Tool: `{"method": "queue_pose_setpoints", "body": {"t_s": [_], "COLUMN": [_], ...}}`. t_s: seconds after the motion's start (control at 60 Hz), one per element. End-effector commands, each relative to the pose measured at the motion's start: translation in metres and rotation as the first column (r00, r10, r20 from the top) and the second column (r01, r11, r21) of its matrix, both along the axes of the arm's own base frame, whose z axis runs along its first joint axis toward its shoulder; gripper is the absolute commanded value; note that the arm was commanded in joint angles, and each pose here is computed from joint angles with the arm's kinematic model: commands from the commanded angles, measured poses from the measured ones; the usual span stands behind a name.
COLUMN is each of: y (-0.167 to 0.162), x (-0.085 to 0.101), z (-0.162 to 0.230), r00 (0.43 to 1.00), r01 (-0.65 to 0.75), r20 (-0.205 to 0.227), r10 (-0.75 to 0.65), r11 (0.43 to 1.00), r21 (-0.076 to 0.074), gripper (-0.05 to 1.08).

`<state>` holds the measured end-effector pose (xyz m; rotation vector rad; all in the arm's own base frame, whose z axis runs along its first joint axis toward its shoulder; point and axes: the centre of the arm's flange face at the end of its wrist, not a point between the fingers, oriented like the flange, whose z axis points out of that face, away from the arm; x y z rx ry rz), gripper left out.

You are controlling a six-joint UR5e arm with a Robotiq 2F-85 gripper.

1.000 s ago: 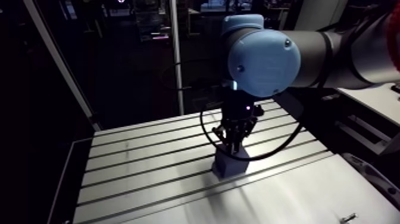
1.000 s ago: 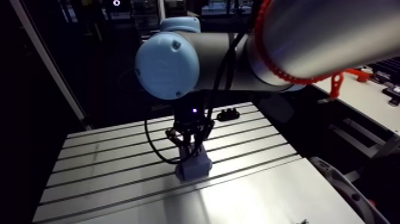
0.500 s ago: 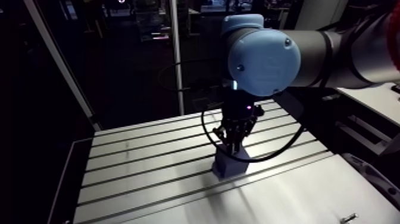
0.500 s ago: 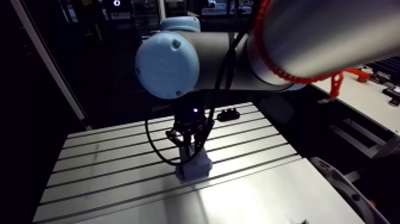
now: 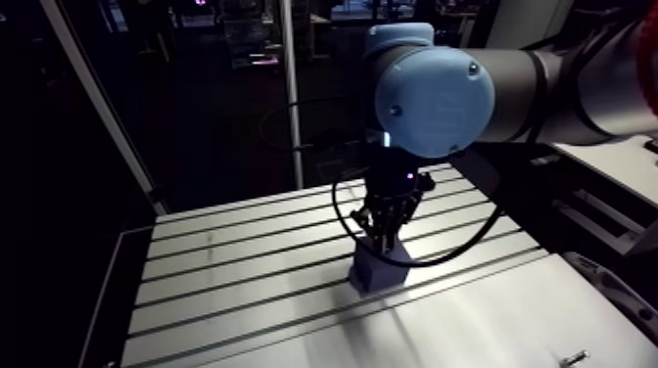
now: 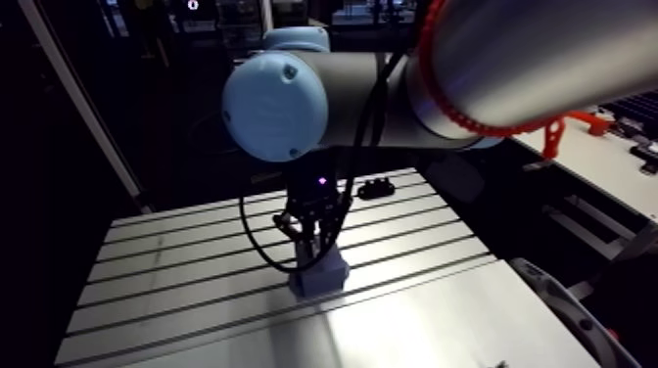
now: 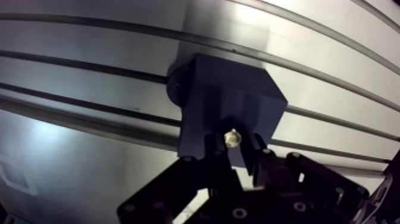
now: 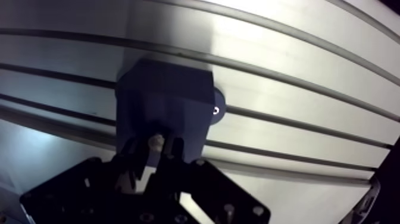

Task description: Pick up the M10 bolt and insert it into the hex recess until seated.

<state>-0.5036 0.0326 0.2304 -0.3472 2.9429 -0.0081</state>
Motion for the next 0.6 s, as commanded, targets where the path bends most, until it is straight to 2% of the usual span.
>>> {"method": "queue_pose_setpoints", "body": {"t_s": [0.017, 0.6], "y": [0.0, -0.0003], "x": [0.0003, -0.0012], "z": [-0.0003, 0.0025], "r00": [1.0, 0.995], "r01": [-0.018, -0.097], "r20": [0.001, -0.001], "r10": [0.018, 0.097], "r11": [1.0, 0.995], "r21": [-0.002, -0.015], "gripper": [0.72, 0.72]}}
